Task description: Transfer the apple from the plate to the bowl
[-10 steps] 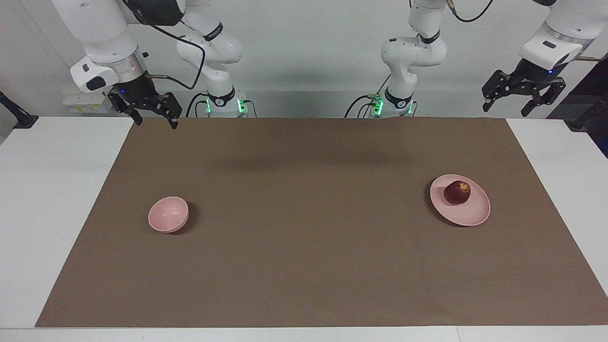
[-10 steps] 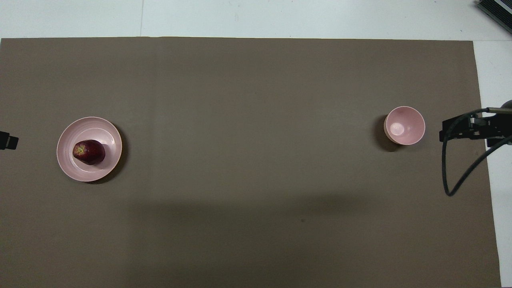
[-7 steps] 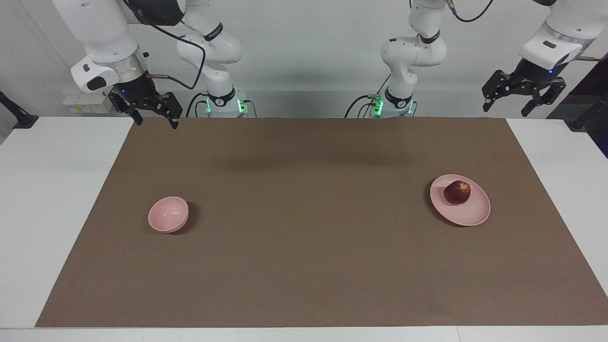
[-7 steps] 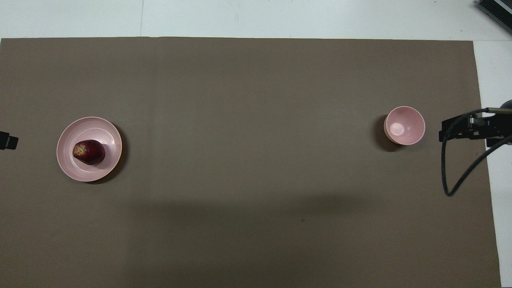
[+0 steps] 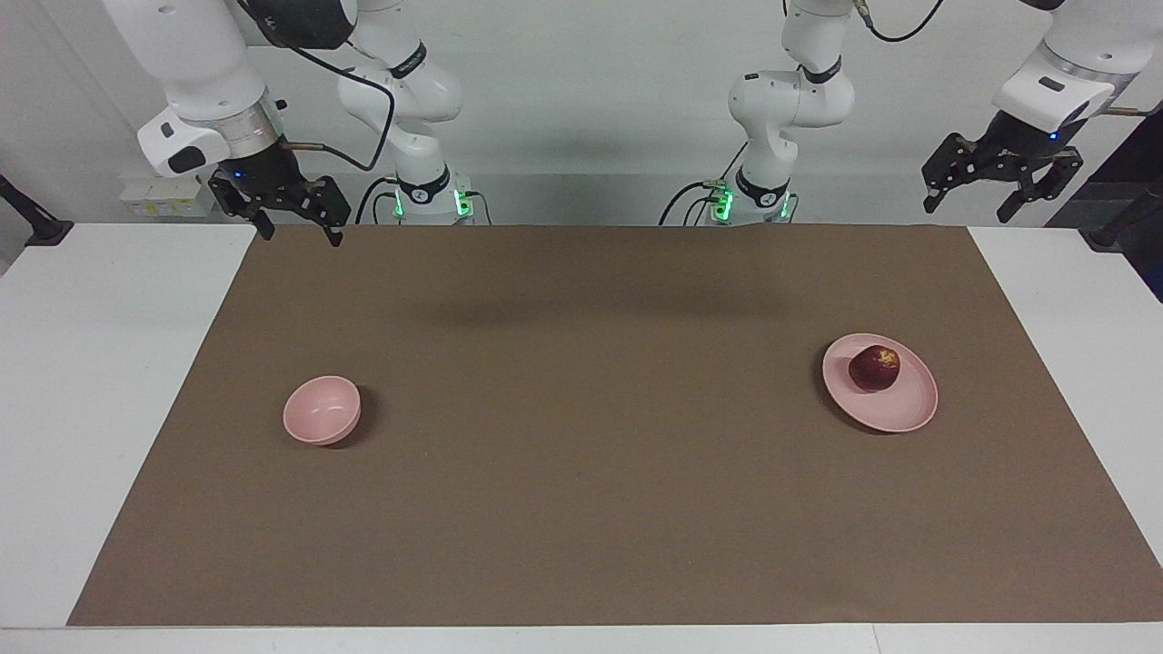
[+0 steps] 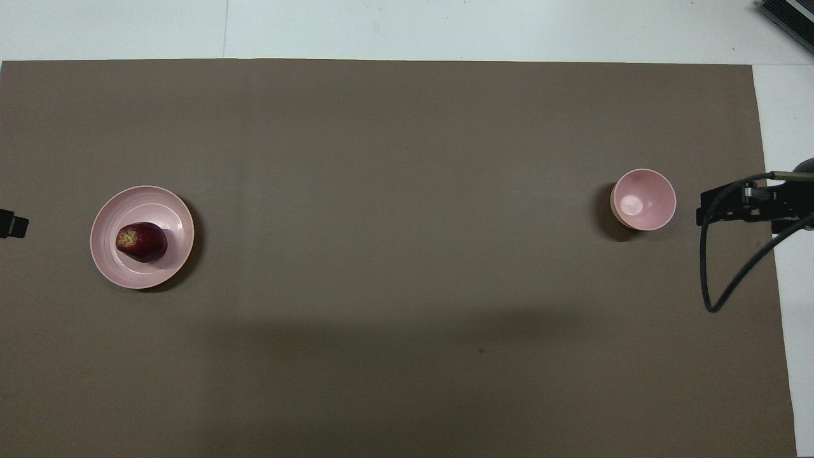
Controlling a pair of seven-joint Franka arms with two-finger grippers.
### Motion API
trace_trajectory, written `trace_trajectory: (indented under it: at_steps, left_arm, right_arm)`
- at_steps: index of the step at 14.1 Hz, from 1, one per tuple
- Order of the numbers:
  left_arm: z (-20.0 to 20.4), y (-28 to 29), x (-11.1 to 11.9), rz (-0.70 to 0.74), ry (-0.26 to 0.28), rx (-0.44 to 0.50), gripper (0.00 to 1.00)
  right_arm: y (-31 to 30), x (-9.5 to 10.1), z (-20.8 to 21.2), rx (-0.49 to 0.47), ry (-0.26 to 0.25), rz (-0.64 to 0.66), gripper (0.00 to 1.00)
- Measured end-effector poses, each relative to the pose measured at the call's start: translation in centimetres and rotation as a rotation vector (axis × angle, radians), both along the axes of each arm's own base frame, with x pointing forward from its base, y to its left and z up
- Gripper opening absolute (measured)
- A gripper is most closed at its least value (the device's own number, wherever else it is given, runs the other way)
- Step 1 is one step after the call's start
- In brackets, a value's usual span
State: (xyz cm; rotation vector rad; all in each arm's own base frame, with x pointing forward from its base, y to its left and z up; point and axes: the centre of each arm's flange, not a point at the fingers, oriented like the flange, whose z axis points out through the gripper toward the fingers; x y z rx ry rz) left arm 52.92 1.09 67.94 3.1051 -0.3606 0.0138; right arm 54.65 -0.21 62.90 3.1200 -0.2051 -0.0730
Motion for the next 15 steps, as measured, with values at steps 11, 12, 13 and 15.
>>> trace_trajectory:
  at_steps: [11, 12, 13, 15]
  left_arm:
    - [0.05, -0.13, -0.03, -0.002, -0.001, 0.0, 1.0]
    - [0.05, -0.13, -0.03, -0.002, -0.001, 0.0, 1.0]
    - [0.05, -0.13, -0.03, -0.002, -0.001, 0.0, 1.0]
    - [0.05, -0.13, -0.03, -0.002, -0.001, 0.0, 1.0]
  right_arm:
    - [0.24, 0.0, 0.0, 0.013, 0.0, 0.002, 1.0]
    - [0.25, -0.01, -0.01, 0.013, 0.001, 0.002, 1.0]
    - [0.25, -0.01, -0.01, 0.013, 0.001, 0.002, 1.0]
    - [0.25, -0.01, -0.01, 0.013, 0.001, 0.002, 1.0]
